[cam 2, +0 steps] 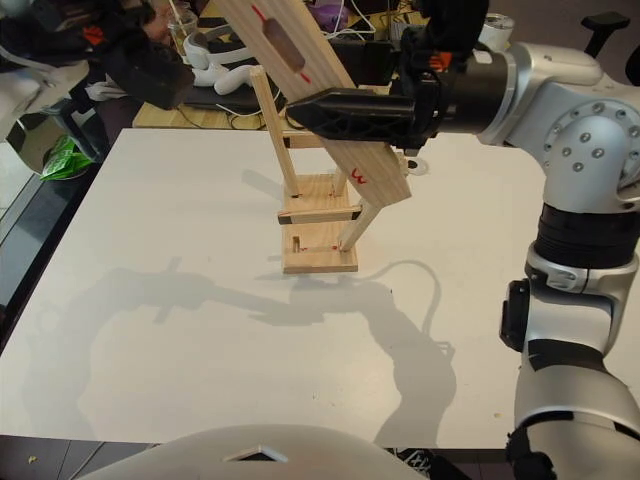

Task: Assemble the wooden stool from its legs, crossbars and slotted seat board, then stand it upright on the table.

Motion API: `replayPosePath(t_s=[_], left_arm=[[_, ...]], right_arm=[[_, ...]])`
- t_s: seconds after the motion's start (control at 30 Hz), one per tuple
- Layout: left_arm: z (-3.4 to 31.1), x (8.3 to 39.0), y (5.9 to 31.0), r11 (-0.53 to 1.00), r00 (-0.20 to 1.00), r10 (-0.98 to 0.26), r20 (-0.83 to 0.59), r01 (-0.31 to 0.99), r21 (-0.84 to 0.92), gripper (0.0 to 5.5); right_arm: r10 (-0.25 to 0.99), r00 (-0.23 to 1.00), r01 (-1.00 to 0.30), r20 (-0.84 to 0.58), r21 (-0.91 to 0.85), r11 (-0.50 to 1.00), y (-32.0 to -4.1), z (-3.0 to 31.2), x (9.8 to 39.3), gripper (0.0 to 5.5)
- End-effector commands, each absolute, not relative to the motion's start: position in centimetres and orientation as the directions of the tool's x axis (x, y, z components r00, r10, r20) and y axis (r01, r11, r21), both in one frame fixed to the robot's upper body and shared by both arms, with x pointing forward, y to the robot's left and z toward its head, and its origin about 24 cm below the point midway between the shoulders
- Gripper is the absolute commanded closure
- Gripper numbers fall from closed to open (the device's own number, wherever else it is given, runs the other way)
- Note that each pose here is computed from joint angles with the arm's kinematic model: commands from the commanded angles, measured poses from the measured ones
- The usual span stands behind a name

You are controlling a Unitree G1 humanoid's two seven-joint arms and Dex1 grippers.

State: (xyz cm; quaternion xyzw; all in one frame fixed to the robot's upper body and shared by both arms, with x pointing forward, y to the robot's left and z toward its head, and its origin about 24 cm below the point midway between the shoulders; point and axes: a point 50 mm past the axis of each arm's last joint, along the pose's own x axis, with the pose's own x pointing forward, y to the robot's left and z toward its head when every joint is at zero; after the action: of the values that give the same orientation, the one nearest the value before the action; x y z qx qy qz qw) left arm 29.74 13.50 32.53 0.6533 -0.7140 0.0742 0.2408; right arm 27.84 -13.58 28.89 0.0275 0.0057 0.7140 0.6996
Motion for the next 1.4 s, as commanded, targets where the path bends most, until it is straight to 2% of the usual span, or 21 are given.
replayPosePath(t_s=[0.03, 0.4, 0.7, 0.77, 0.83, 0.9, 1.0, 1.03, 1.07, 1.1, 1.13, 1.17, 1.2, 1.23, 1.3, 1.4], left_arm=[[32.7, 29.2, 12.7, 0.152, -0.057, -0.91, 0.411, -0.968, 0.202, 4.48], [31.7, 30.0, 13.0, -0.005, 0.08, -0.965, 0.248, -0.957, 0.29, 4.48], [32.8, 30.5, 13.7, -0.042, 0.119, -0.96, 0.252, -0.955, 0.293, 4.48], [33.7, 31.1, 14.6, -0.031, 0.174, -0.921, 0.348, -0.924, 0.38, 4.0], [35.0, 32.3, 15.6, 0.053, 0.29, -0.81, 0.51, -0.829, 0.557, 3.69], [35.2, 34.0, 17.0, 0.175, 0.482, -0.665, 0.57, -0.641, 0.747, 3.57], [33.4, 35.3, 17.7, 0.349, 0.655, -0.612, 0.444, -0.28, 0.894, 3.57], [32.7, 36.0, 18.3, 0.472, 0.729, -0.568, 0.382, -0.091, 0.877, 3.57], [31.9, 36.5, 18.9, 0.626, 0.789, -0.542, 0.29, 0.15, 0.765, 3.57], [31.4, 36.5, 19.1, 0.734, 0.795, -0.559, 0.237, 0.34, 0.588, 3.57], [31.2, 36.4, 19.0, 0.787, 0.781, -0.595, 0.189, 0.519, 0.334, 3.57], [31.4, 36.0, 18.7, 0.771, 0.751, -0.634, 0.188, 0.632, 0.077, 3.57], [31.7, 35.7, 18.5, 0.707, 0.726, -0.656, 0.207, 0.687, -0.168, 3.57], [31.7, 35.4, 18.4, 0.633, 0.708, -0.669, 0.228, 0.703, -0.325, 3.57], [31.5, 35.0, 18.8, 0.546, 0.719, -0.631, 0.292, 0.678, -0.492, 3.57], [29.3, 34.1, 18.4, 0.459, 0.803, -0.471, 0.366, 0.577, -0.676, 3.57]], right_arm=[[1.0, -0.004, -0.998, -0.008, 0.065, -0.003, -13.2, 28.5, 28.0, 2.51], [0.996, 0.071, -0.994, -0.059, 0.074, 0.075, -13.2, 28.0, 28.4, 4.23], [0.996, 0.079, -0.993, -0.05, 0.08, 0.083, -13.2, 28.1, 28.3, 4.32], [0.994, 0.102, -0.992, -0.043, 0.073, 0.105, -13.3, 28.2, 28.6, 4.34], [0.99, 0.135, -0.989, -0.03, 0.065, 0.137, -13.5, 28.4, 28.9, 4.41], [0.988, 0.153, -0.986, -0.021, 0.063, 0.154, -13.6, 28.4, 29.1, 4.48], [0.986, 0.165, -0.984, -0.016, 0.061, 0.166, -13.7, 28.5, 29.2, 4.5], [0.985, 0.174, -0.983, -0.007, 0.056, 0.174, -13.8, 28.6, 29.3, 4.5], [0.983, 0.185, -0.982, 0.005, 0.047, 0.185, -13.9, 28.8, 29.4, 4.5], [0.981, 0.195, -0.98, 0.016, 0.039, 0.194, -13.9, 29.0, 29.5, 4.5], [0.978, 0.208, -0.978, 0.03, 0.028, 0.208, -14.0, 29.1, 29.7, 4.5], [0.974, 0.223, -0.975, 0.044, 0.015, 0.222, -14.1, 29.3, 29.8, 4.5], [0.969, 0.238, -0.971, 0.065, 0.003, 0.238, -14.1, 29.5, 29.9, 4.5], [0.963, 0.252, -0.967, 0.1, -0.008, 0.254, -14.1, 29.8, 30.0, 4.5], [0.944, 0.274, -0.959, 0.183, -0.014, 0.282, -14.1, 30.3, 29.9, 4.5], [0.846, 0.361, -0.922, 0.391, 0.013, 0.388, -13.2, 30.6, 29.0, 4.5]])
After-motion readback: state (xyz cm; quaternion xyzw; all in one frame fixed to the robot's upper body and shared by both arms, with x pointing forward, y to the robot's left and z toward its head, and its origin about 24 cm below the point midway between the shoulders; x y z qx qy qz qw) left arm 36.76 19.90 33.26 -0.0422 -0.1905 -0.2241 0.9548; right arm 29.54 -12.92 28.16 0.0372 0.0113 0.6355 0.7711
